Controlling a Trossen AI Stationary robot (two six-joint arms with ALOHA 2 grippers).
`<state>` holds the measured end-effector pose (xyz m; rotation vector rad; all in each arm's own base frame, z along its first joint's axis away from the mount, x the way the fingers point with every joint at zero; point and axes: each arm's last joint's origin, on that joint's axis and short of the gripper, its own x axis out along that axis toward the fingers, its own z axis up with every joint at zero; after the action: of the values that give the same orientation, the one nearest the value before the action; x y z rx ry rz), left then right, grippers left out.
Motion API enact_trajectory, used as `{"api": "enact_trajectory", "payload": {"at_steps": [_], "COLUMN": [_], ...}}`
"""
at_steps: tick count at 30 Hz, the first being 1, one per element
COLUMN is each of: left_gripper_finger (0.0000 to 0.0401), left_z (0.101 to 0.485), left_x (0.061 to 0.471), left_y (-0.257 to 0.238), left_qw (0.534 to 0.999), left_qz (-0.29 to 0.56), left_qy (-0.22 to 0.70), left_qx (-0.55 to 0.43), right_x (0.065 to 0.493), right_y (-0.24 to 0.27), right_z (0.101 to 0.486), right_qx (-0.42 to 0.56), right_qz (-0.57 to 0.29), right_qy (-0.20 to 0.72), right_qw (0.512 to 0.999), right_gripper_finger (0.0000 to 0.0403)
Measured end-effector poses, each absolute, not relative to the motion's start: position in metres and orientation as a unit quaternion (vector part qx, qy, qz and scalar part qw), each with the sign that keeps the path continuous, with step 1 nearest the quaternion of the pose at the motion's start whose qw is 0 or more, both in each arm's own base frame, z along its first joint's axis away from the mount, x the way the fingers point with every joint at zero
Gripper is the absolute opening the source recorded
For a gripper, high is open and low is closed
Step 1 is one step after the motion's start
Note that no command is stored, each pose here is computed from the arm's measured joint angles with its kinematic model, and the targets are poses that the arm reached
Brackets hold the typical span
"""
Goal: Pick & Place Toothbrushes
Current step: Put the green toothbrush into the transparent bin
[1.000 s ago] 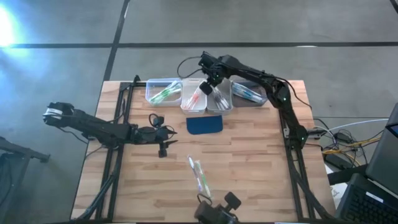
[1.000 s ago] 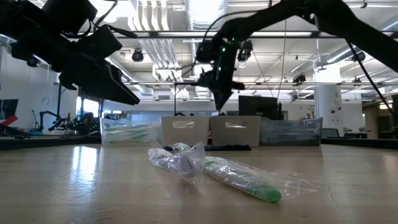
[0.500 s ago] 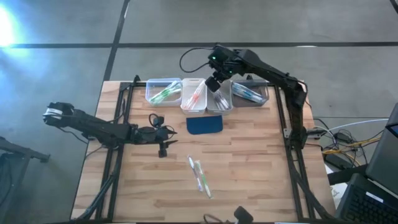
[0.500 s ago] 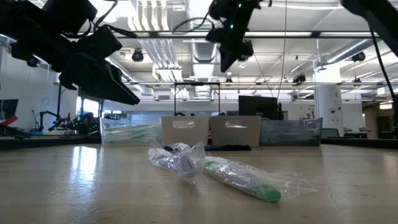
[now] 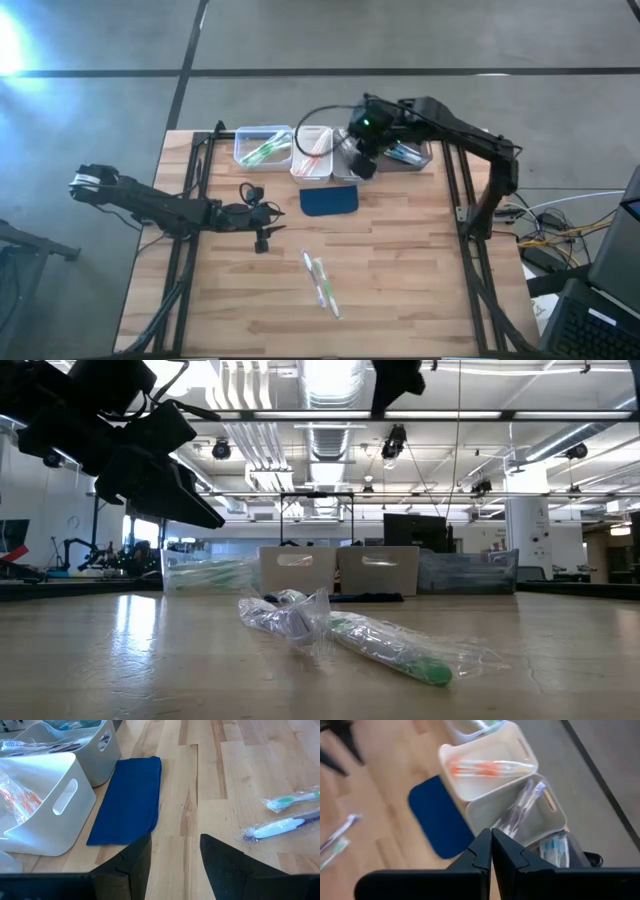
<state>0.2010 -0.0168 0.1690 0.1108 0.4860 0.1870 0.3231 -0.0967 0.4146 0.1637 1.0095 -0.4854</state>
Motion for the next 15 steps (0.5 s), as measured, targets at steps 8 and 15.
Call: {"api": "enact_trajectory", "payload": {"at_steps": [8, 15], "left_gripper_finger": [0.0175, 0.0175], "left_z": [0.169, 0.169], "left_x": [0.201, 0.201], "left_y": [-0.017, -0.017], "left_qw": [0.965, 0.965], "left_qz": [0.093, 0.093], "left_qy": [0.24, 0.24], "left_qx": [0.055, 0.055], "right_x": [0.301, 0.275], "right_y": [-0.048, -0.018], "right_z": [0.418, 0.406], "right_qx": [0.047, 0.039], "right_qz": [-0.173, -0.142], "right_qy": [0.483, 0.477], "right_qw": [0.857, 0.866], "right_gripper_finger": [0.0008, 0.0008]}}
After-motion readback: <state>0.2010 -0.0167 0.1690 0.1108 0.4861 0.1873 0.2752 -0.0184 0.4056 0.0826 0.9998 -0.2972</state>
